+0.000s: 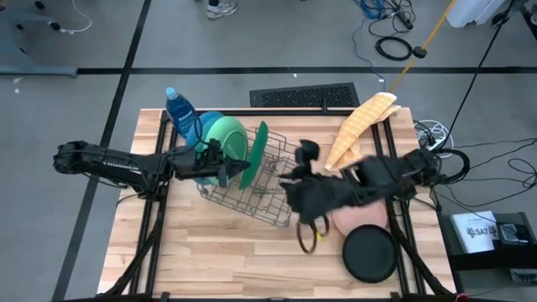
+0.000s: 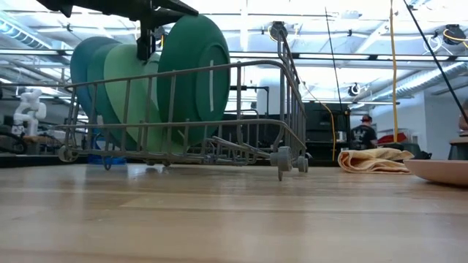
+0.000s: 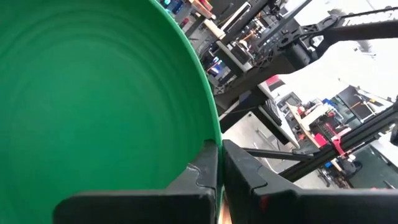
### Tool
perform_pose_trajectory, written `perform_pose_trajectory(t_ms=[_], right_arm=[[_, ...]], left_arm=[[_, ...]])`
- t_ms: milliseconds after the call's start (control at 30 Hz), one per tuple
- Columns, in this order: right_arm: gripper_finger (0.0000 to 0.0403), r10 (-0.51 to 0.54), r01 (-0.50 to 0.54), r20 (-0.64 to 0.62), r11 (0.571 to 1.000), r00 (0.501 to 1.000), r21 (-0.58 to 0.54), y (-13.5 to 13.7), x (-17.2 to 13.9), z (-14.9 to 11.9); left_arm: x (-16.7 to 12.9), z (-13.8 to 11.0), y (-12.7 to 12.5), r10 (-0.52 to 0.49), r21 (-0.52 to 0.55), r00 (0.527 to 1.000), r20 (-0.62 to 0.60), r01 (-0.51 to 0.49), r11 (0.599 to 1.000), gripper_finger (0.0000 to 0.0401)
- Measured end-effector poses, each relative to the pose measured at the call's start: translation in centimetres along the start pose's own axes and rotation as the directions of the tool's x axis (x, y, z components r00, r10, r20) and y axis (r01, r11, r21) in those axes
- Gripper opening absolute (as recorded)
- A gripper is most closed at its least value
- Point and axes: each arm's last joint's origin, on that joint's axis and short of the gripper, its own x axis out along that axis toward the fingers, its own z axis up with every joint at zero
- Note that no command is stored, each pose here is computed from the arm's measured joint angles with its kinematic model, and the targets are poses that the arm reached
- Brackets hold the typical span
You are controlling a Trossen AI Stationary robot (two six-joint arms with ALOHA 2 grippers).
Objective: Sort dishes
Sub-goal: Put the green plate into the dish rack
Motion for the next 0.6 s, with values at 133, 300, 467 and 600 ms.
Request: perform_pose_trajectory(t_ms=[133,300,467,600], right_arm=[[0.0093,0.059,-0.059,-0.024,0.998,0.998,0.002,-2.8,2.7,-0.8],[0.012,0.121,-0.118,-0.095,0.992,0.988,0.038,-7.3,5.8,-3.2],[0.0068,0.237,-0.219,-0.119,0.965,0.964,0.146,-11.5,9.1,-6.0],[0.0009,0.323,-0.277,-0.131,0.918,0.937,0.283,-13.1,12.5,-7.9]], left_arm=[[0.0,0.0,0.0,-0.001,-0.001,1.0,0.002,0.001,1.0,0.0012],[0.0,0.1,0.0,-0.001,-0.025,1.0,0.013,0.001,1.0,0.0013],[-0.1,0.1,-0.1,0.0,-0.028,1.0,0.018,0.0,1.0,0.0013],[-0.1,0.2,-0.1,0.003,-0.042,1.0,0.026,-0.002,0.999,0.0013]])
